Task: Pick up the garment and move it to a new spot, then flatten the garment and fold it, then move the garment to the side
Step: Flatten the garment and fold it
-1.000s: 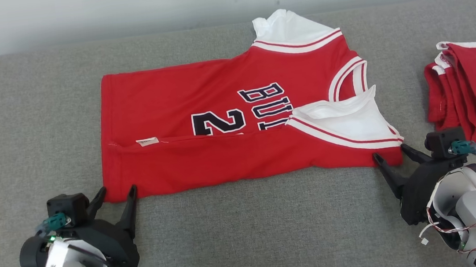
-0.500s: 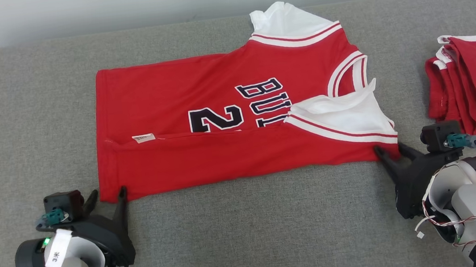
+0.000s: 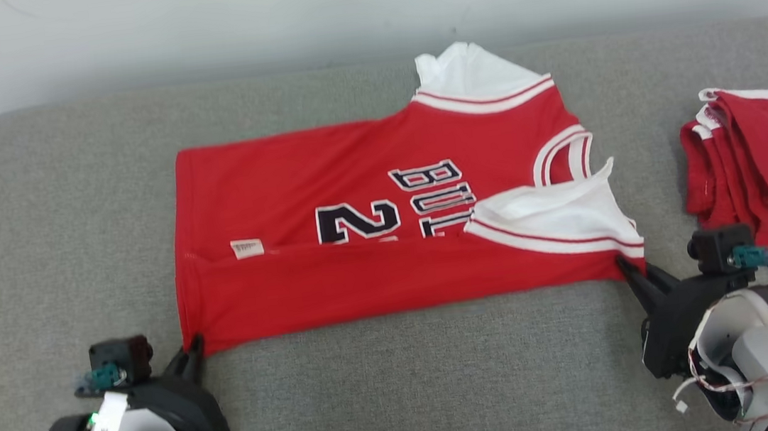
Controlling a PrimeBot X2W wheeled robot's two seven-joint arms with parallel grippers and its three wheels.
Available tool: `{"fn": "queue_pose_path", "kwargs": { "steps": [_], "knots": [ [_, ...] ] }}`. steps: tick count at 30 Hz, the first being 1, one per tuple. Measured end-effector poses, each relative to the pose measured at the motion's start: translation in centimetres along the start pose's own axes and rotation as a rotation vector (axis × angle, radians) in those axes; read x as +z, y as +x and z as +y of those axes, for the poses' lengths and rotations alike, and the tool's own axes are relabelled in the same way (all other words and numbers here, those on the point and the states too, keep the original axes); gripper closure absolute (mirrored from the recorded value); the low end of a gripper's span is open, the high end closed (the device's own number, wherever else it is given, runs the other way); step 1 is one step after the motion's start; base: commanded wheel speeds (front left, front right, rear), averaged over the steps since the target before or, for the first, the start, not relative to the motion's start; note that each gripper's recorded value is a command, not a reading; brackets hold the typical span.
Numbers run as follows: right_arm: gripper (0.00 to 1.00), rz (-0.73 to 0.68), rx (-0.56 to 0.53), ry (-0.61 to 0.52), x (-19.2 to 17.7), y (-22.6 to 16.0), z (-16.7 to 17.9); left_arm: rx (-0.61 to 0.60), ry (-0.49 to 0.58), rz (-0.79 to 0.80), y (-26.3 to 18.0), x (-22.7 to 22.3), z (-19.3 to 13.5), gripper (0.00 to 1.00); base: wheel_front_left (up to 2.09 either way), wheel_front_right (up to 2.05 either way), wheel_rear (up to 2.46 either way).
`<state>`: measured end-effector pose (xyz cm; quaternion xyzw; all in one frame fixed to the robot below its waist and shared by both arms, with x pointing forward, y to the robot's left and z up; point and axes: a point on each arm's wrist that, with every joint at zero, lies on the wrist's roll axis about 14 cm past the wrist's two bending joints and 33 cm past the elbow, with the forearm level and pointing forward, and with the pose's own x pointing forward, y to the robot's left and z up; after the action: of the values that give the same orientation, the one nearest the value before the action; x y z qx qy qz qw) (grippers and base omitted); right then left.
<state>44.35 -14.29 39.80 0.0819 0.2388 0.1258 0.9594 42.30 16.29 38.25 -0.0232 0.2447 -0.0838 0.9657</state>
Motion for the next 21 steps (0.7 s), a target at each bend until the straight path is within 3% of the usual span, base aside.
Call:
{"fn": "queue_pose_path", "kwargs": {
  "steps": [21],
  "knots": [
    [1.0,-0.026,0.028,0.052,-4.5,-8.4,1.5,-0.018,-0.022,0.0,-6.7,-4.8,-1.1,1.0,0.0,0.0,0.0]
  ]
}}
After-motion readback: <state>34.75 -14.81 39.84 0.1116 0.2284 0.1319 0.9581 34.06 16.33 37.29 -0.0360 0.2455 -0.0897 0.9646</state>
